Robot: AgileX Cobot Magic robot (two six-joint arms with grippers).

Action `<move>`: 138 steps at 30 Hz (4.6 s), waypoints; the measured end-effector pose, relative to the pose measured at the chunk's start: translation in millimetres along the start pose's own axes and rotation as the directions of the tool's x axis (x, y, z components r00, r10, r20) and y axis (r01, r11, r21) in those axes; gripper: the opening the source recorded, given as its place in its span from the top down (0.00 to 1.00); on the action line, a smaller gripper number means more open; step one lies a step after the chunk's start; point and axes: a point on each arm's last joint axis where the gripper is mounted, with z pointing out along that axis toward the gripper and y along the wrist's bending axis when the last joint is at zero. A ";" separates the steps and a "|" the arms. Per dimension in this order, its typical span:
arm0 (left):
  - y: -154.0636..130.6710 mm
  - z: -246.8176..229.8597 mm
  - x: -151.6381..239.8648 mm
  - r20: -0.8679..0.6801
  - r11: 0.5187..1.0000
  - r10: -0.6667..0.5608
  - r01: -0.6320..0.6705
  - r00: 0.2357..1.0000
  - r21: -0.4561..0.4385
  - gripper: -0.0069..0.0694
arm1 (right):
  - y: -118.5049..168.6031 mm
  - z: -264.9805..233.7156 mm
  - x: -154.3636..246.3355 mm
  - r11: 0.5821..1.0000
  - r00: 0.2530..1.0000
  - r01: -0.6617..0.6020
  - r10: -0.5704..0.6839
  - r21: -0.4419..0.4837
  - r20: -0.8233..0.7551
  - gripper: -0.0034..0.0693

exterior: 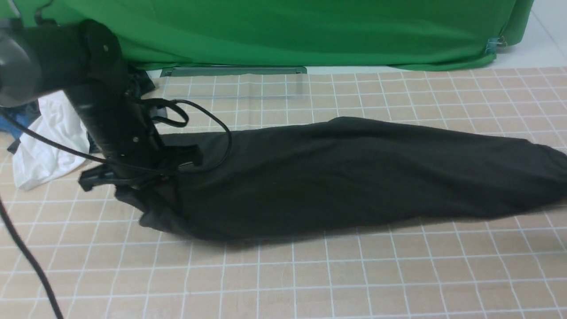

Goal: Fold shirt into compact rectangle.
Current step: 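Pull the folded dark garment lengthwise by its ends to straighten it flat on the table, then fold the right end of the dark garment over onto its left end with the right gripper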

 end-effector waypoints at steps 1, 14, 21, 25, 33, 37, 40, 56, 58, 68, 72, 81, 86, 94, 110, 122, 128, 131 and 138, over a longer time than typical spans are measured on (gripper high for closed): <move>0.8 -1.5 2.5 0.003 1.000 0.003 -0.003 1.000 -0.006 0.67 | 0.6 -4.0 4.0 1.000 1.000 0.001 -0.001 0.000 0.007 0.89; 27.9 21.5 62.8 -0.135 0.989 -0.001 -0.019 0.991 -0.145 0.67 | 30.5 -51.3 99.1 0.998 0.989 0.055 -0.050 -0.034 0.136 0.92; 35.4 24.9 77.7 -0.144 0.982 0.008 -0.035 0.990 -0.186 0.67 | 66.3 -32.4 99.9 0.979 0.975 0.195 -0.188 -0.052 0.118 0.90; 41.4 24.0 74.7 -0.117 0.968 0.035 -0.063 0.992 -0.245 0.67 | 69.7 -15.8 75.1 0.978 0.974 0.202 -0.196 -0.047 0.110 0.88; 44.3 23.8 73.6 -0.105 0.970 0.013 -0.038 0.994 -0.239 0.67 | 72.8 24.5 31.8 0.976 0.974 0.218 -0.215 -0.031 0.073 0.44; 44.3 23.6 73.5 -0.101 0.970 0.013 -0.037 0.995 -0.239 0.67 | 68.4 41.5 21.0 0.971 0.969 0.238 -0.240 0.027 0.063 0.23; 43.4 24.2 73.4 -0.098 0.973 0.009 -0.031 0.995 -0.229 0.67 | 66.2 54.3 15.7 0.969 0.969 0.240 -0.243 0.051 0.051 0.19; 42.0 24.9 70.9 -0.071 0.979 0.015 -0.029 0.997 -0.201 0.67 | 73.5 102.8 5.2 0.979 0.980 0.199 -0.200 -0.045 -0.007 0.83; 41.9 24.9 71.2 -0.075 0.979 0.013 -0.028 0.997 -0.200 0.67 | 73.4 97.3 8.4 0.979 0.979 0.199 -0.200 -0.048 -0.025 0.87; 40.7 24.8 74.9 -0.113 0.982 -0.004 -0.017 0.994 -0.187 0.67 | 54.3 63.6 94.7 0.995 0.986 0.097 -0.091 0.038 -0.142 0.87; 38.5 24.8 77.6 -0.143 0.987 0.000 -0.024 0.990 -0.162 0.67 | 45.3 63.4 132.6 0.996 0.989 0.057 -0.046 0.074 -0.138 0.87; 39.6 34.8 87.6 -0.193 0.990 -0.009 -0.019 0.981 -0.143 0.67 | 39.7 63.5 150.3 0.994 0.995 0.048 -0.039 0.100 -0.094 0.87; 42.9 46.3 96.7 -0.215 0.989 -0.025 -0.006 0.976 -0.145 0.67 | 39.7 63.8 146.5 0.993 0.998 0.055 -0.050 0.101 -0.049 0.73; 45.1 45.1 96.2 -0.202 0.981 -0.099 0.061 0.974 -0.186 0.65 | 41.9 55.2 133.1 0.993 0.998 0.060 -0.063 0.098 0.029 0.20; 44.9 11.3 68.2 -0.051 0.948 -0.168 0.147 0.984 -0.281 0.28 | 41.4 82.5 122.8 0.983 0.987 0.146 -0.139 0.107 -0.076 0.15; 44.3 11.4 68.4 -0.055 0.950 -0.168 0.147 0.984 -0.274 0.27 | 41.3 101.9 118.4 0.979 0.974 0.179 -0.161 0.101 -0.159 0.26; 40.1 8.0 65.7 -0.058 0.964 -0.133 0.116 0.989 -0.238 0.27 | 48.1 100.2 114.3 0.977 0.963 0.201 -0.185 0.065 -0.196 0.79; 35.8 -4.0 56.4 -0.010 0.970 -0.117 0.112 0.993 -0.218 0.27 | 41.7 94.9 106.1 0.961 0.956 0.230 -0.192 0.157 -0.223 0.81; 22.0 -45.3 40.3 0.138 0.987 -0.060 0.079 0.989 -0.141 0.27 | 23.1 63.1 94.1 0.909 0.973 0.220 -0.179 0.353 -0.144 0.81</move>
